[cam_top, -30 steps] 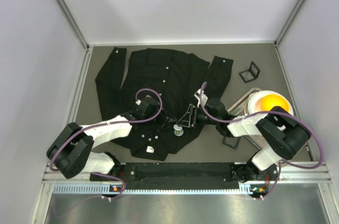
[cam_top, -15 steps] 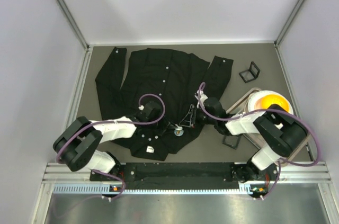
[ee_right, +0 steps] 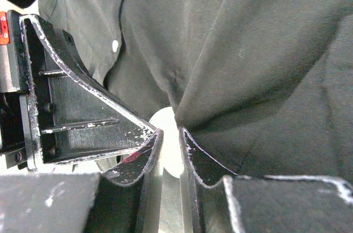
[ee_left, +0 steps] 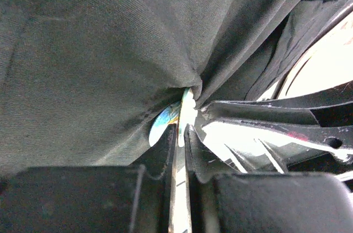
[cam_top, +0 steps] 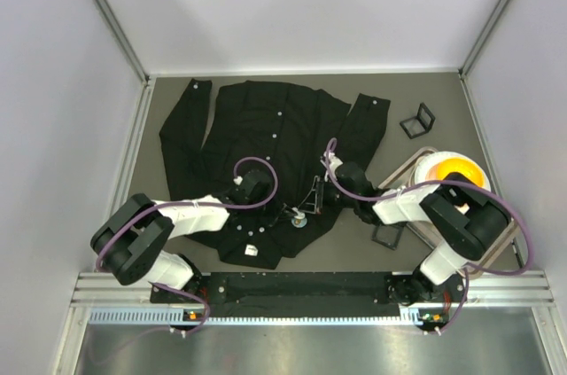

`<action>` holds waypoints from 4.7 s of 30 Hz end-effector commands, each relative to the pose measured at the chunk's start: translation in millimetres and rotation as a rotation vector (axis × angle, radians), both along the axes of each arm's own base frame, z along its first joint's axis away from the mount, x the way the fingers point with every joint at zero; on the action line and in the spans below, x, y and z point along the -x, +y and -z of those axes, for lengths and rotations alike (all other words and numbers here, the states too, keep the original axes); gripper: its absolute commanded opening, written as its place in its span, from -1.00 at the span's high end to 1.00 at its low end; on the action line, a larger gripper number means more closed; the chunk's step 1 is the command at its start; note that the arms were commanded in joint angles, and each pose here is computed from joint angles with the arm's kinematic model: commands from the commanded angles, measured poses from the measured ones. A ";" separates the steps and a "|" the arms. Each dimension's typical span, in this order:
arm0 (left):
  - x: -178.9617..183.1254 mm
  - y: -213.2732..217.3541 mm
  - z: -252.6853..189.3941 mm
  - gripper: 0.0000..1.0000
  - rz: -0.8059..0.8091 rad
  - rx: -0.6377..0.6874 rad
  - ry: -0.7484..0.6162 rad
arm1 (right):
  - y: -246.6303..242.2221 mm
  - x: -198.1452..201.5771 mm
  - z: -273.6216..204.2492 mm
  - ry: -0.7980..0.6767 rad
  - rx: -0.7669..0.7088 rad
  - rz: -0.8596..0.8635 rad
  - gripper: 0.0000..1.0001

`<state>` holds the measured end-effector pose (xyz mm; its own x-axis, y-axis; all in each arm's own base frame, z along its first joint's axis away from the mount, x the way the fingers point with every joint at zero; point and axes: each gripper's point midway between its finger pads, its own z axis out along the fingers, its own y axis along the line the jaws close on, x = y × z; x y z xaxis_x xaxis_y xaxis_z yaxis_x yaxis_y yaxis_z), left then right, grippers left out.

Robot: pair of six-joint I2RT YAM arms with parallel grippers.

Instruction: Remove the brooch from the garment

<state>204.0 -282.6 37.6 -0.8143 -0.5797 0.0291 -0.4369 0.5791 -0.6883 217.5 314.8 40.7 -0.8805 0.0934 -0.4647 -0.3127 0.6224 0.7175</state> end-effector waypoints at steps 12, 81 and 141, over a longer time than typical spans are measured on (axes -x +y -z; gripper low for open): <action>-7.7 3.0 -1.5 1.00 0.057 -0.053 -0.113 | 9.5 -8.2 -5.0 -0.037 0.032 0.003 0.81; -48.2 -28.5 -24.0 1.00 0.324 -0.180 -0.251 | 40.0 26.6 8.1 -0.037 0.155 -0.232 1.00; -28.6 7.2 -16.3 1.00 0.346 -0.087 -0.156 | 5.3 -14.9 -17.4 -0.024 -0.128 -0.032 0.65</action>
<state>228.5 -274.6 42.9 -0.9590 -0.2677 -0.0930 -0.1444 0.7440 -0.6524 212.0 314.4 43.3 -0.9066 0.0981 -0.4104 -0.3081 0.5107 0.8027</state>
